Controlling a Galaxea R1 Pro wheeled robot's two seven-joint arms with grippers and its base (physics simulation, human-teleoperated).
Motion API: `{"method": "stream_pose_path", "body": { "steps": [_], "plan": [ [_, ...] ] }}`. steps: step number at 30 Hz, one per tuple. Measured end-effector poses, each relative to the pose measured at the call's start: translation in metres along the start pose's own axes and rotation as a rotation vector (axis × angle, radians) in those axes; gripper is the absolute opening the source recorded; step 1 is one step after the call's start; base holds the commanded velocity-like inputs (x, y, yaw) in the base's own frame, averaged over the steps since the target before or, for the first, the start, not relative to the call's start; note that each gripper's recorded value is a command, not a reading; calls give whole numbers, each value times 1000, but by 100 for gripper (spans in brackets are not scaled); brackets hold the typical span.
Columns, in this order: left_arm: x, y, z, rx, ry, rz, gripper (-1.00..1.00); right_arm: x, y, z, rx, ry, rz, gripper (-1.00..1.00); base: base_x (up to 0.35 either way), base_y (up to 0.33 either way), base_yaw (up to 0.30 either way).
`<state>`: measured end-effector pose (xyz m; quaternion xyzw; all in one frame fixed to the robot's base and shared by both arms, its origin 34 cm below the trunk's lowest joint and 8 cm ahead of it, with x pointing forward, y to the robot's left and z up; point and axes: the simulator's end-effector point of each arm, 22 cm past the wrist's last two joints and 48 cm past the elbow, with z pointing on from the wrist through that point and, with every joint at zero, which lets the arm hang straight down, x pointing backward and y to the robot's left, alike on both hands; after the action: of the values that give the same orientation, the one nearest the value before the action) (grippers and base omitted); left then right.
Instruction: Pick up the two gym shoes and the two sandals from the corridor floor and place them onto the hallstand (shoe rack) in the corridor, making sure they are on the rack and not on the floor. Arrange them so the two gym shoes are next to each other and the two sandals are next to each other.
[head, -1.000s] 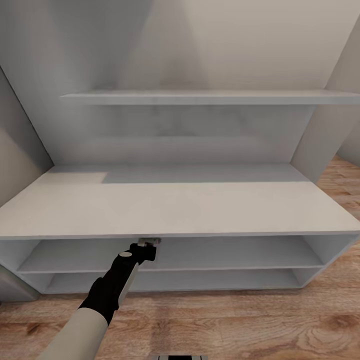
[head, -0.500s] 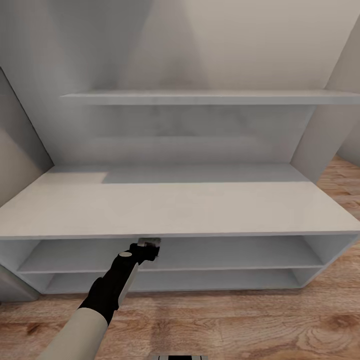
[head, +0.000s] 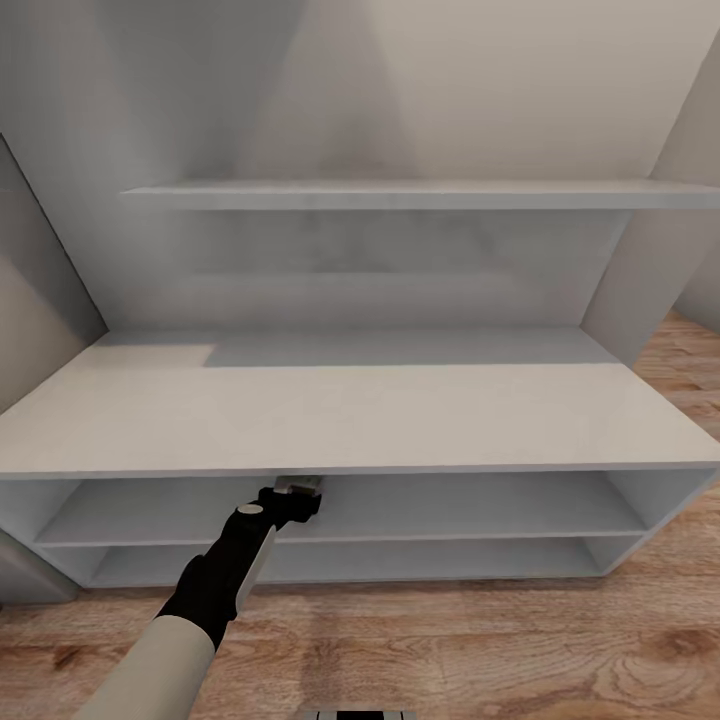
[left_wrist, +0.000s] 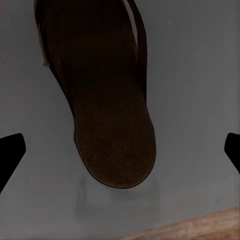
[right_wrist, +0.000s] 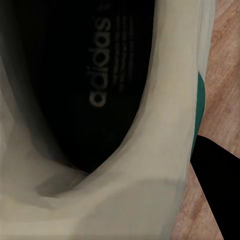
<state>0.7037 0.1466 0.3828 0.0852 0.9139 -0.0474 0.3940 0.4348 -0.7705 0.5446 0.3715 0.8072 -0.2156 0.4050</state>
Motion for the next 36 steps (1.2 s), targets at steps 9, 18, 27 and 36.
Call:
{"method": "stream_pose_path", "body": {
  "steps": [9,18,27,36],
  "plan": [
    [0,0,0,0,0,0,100,0,0,0,0,0,0,-100,0,0,0],
    [0,0,0,0,0,0,100,0,0,0,0,1,0,-100,-140,0,0],
    [0,0,0,0,0,0,100,0,0,0,0,1,0,-100,-333,0,0],
    [1,2,0,-2,1,2,100,0,0,0,0,0,-1,-100,-295,0,0]
  ]
}}
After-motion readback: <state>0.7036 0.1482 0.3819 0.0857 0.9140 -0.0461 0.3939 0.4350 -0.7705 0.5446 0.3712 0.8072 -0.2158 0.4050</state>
